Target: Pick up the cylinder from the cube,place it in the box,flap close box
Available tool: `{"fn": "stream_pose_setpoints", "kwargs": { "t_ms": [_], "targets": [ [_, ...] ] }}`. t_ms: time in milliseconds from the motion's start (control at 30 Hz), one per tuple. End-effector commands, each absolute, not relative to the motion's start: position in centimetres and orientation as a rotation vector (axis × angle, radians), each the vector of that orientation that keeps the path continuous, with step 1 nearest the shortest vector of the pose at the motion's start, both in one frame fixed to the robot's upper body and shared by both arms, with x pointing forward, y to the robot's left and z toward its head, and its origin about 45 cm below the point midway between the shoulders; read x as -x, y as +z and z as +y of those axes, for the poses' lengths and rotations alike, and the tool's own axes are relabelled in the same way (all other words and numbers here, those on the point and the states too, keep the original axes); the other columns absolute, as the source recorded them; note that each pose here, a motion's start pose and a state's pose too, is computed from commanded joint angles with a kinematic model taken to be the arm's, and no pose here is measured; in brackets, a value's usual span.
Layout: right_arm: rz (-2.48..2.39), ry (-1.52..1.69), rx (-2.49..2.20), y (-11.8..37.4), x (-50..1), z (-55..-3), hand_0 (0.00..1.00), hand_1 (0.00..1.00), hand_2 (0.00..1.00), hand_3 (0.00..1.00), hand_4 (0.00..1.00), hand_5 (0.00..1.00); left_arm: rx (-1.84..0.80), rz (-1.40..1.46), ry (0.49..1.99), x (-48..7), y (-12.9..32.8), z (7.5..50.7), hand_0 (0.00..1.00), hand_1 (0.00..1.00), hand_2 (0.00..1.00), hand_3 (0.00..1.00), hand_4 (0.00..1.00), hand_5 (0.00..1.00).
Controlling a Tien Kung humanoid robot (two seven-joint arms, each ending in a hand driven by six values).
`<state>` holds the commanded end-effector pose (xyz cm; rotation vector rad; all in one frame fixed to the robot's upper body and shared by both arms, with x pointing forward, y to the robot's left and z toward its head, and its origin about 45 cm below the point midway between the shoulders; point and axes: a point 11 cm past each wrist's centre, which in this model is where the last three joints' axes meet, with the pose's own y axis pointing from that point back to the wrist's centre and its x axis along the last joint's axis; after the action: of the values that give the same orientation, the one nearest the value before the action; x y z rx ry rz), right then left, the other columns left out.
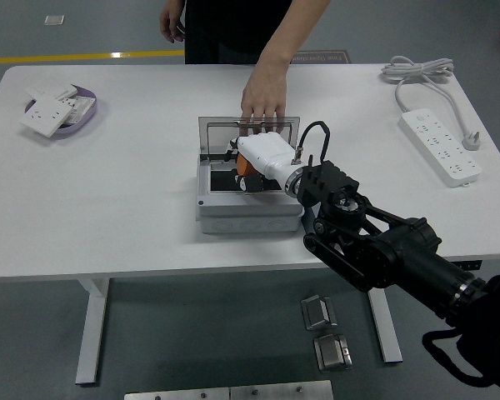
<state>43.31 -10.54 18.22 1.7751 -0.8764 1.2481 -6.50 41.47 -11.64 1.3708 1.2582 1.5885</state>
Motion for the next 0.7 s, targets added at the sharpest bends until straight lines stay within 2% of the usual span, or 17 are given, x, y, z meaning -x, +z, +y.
{"fn": "stream_pose_setpoints", "kwargs": {
  "t_ms": [67,100,267,300,467,500,700],
  "targets": [
    [-0.874,1.246,-1.780,18.2,-43.3,-10.5,0.621,0.651,0.655,0.687,0.601,0.299,-1.371,1.257,1.589,6.5,-11.6,41.5,0.572,0.623,0.600,0.615,0.660,0.171],
    [-0.872,1.245,-1.783,18.2,-43.3,-10.5,0.620,0.650,0.661,0.692,0.660,0.344,-1.371,1.257,1.589,6.5,-11.6,41.5,0.571,0.622,0.600,0.615,0.657,0.170],
    [-0.872,1.235,-1.809,18.2,-43.0,-10.2,0.620,0.650,0.661,0.692,0.660,0.344,-1.371,1.258,1.589,6.5,-11.6,41.4,0.571,0.622,0.600,0.615,0.657,0.170],
    [-0.873,1.232,-1.815,18.2,-43.0,-10.2,0.624,0.649,0.666,0.698,0.718,0.383,-1.371,1.259,1.588,6.5,-11.6,41.4,0.571,0.622,0.600,0.614,0.657,0.169],
    [-0.886,1.200,-1.861,18.2,-42.6,-10.0,0.624,0.649,0.666,0.698,0.718,0.383,-1.370,1.259,1.588,6.5,-11.7,41.4,0.571,0.622,0.600,0.614,0.657,0.169],
    [-0.893,1.187,-1.878,18.2,-42.5,-10.0,0.626,0.648,0.666,0.708,0.791,0.438,-1.369,1.259,1.588,6.5,-11.7,41.3,0.572,0.622,0.599,0.614,0.655,0.168],
    [-0.958,1.116,-2.002,20.0,-41.9,-10.7,0.626,0.649,0.667,0.707,0.782,0.419,-1.366,1.265,1.587,6.7,-11.7,41.1,0.571,0.622,0.600,0.613,0.654,0.167]
  ]
}}
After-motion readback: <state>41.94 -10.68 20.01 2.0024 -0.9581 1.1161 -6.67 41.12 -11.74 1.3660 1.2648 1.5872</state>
